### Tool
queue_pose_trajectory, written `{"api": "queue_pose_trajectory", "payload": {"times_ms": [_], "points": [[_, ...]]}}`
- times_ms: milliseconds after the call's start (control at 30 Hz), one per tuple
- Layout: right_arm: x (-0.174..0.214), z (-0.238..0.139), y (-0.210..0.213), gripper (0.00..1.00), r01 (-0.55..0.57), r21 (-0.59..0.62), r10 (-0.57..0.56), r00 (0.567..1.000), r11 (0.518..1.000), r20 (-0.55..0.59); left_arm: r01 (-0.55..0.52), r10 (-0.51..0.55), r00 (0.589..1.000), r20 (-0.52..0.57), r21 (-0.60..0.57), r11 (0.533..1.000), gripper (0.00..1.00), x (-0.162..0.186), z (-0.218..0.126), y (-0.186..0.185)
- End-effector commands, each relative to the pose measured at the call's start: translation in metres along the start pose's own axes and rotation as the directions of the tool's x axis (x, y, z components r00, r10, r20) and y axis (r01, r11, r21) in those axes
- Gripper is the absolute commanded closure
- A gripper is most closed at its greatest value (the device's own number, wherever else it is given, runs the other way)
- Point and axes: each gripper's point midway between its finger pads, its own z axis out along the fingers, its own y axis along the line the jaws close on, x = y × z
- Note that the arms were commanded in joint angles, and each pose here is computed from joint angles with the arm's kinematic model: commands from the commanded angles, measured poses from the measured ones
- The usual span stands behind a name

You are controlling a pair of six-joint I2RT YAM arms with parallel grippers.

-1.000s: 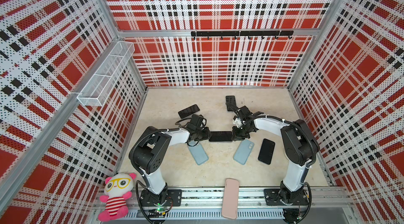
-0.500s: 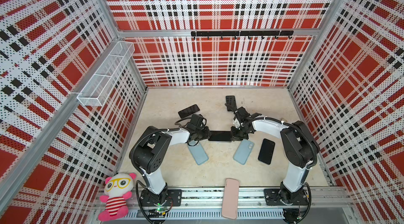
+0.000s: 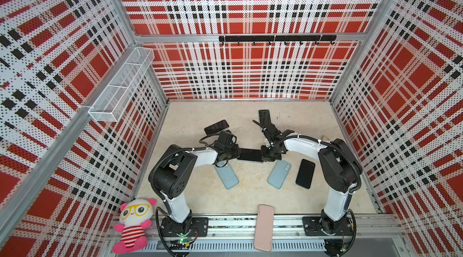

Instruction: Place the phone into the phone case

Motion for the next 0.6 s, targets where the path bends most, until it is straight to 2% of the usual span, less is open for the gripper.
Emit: {"api": "queue_pose_trajectory", "payload": {"times_ms": [0,200,267,467,567], "points": [[0.101,0.13,-0.036,0.92,0.089,0.09,-0.058,0.953,0.992,-0.297,-0.003,0.01,0.983,-0.184,0.034,0.999,0.73,0.056,0.017,-0.003],[0.109,0.138,-0.047,0.92,0.083,0.156,-0.027,0.943,0.984,-0.333,-0.006,0.012,0.982,-0.189,0.033,0.999,0.74,0.058,0.018,-0.003],[0.114,0.142,-0.043,0.92,0.065,0.144,-0.016,0.948,0.987,-0.318,-0.006,0.011,0.983,-0.185,0.03,1.0,0.74,0.058,0.016,-0.002],[0.134,0.163,-0.052,0.92,0.059,0.161,0.005,0.93,0.985,-0.367,-0.005,0.011,0.982,-0.19,0.033,0.999,0.74,0.059,0.016,-0.001],[0.132,0.16,-0.049,0.93,0.066,0.157,-0.006,0.935,0.985,-0.355,-0.007,0.013,0.982,-0.186,0.035,0.999,0.74,0.058,0.015,-0.002]]}}
